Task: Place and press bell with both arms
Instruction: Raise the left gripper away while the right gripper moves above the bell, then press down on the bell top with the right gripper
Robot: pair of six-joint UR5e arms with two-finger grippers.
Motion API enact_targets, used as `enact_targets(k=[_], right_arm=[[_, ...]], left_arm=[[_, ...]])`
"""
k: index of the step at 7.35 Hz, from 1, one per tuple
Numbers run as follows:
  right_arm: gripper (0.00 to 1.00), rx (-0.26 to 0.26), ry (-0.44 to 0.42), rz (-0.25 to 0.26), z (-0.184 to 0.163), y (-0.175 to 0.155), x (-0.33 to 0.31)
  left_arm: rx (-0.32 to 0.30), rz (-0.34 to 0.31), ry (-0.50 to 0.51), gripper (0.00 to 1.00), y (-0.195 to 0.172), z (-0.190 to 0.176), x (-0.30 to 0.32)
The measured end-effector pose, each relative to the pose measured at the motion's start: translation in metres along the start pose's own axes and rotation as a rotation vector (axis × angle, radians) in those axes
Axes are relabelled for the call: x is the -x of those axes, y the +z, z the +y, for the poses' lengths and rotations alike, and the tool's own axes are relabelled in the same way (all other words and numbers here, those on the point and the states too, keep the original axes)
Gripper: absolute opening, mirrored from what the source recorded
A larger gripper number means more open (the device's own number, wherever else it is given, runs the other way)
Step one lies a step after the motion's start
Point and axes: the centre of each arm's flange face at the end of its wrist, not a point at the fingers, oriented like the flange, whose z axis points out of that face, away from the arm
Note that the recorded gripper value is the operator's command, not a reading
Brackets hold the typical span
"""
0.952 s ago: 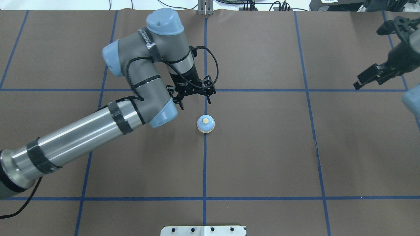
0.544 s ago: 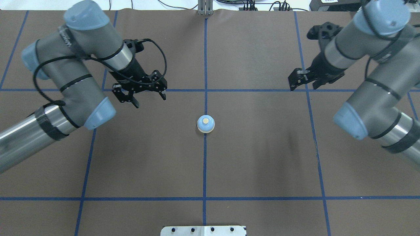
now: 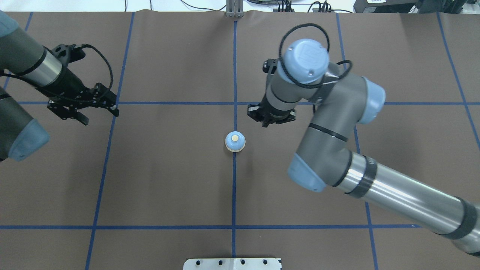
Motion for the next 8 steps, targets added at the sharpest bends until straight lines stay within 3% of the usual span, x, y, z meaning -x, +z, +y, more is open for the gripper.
enact_targets(k=[3, 8], right_arm=[[0.00, 0.019, 0.091, 0.033, 0.008, 0.031, 0.078], [0.00, 0.028, 0.088, 0.067, 0.020, 0.057, 0.068]], left_arm=[[-0.004, -0.013, 0.017, 0.99, -0.005, 0.006, 0.027], [-0.006, -0.011, 0.021, 0.99, -0.007, 0.008, 0.027]])
